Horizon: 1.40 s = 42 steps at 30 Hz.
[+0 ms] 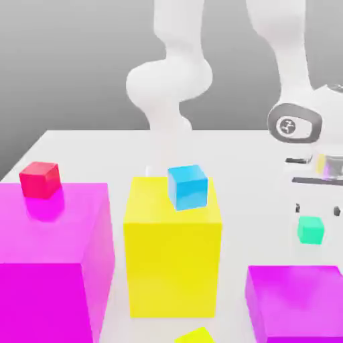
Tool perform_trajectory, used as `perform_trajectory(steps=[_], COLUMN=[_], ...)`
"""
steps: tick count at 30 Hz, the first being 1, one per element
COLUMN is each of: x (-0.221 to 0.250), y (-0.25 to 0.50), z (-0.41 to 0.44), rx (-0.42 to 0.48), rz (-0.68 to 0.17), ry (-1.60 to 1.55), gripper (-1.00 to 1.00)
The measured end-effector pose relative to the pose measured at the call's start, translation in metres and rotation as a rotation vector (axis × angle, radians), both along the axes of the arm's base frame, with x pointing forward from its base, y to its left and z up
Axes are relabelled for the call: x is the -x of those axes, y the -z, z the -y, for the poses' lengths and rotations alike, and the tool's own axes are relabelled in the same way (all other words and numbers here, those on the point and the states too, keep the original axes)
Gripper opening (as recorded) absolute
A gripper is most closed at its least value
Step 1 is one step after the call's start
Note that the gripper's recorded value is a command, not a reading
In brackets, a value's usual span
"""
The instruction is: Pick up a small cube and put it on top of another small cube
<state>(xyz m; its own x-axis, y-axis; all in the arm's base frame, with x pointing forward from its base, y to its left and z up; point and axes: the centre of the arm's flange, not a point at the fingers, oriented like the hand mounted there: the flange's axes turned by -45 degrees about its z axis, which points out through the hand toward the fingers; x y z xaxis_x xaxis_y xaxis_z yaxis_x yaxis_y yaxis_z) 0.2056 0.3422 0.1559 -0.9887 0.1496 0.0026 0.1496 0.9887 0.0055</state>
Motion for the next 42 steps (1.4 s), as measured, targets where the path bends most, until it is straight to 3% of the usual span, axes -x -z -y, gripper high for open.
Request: perform_trajectory(steps=[2, 3, 10, 18, 23, 30, 38, 42], x=[0.001, 0.001, 0.001, -0.014, -0.099, -0.167, -0.177, -0.174], y=[0.019, 0.026, 0.026, -0.042, -0.099, -0.195, -0.298, -0.259], z=[0.001, 0.002, 0.002, 0.009, 0.062, 0.159, 0.301, 0.315], rx=[0.002, 0.004, 0.006, 0.016, 0.068, 0.097, 0.026, 0.013], rz=[0.0, 0.001, 0.0, 0.011, 0.049, 0.048, 0.006, 0.002], ry=[-0.002, -0.003, -0.004, 0.0, 0.042, 0.049, 0.062, 0.061], gripper=[0.0, -1.0, -1.0, -1.0, -1.0, -1.0, -1.0, -1.0])
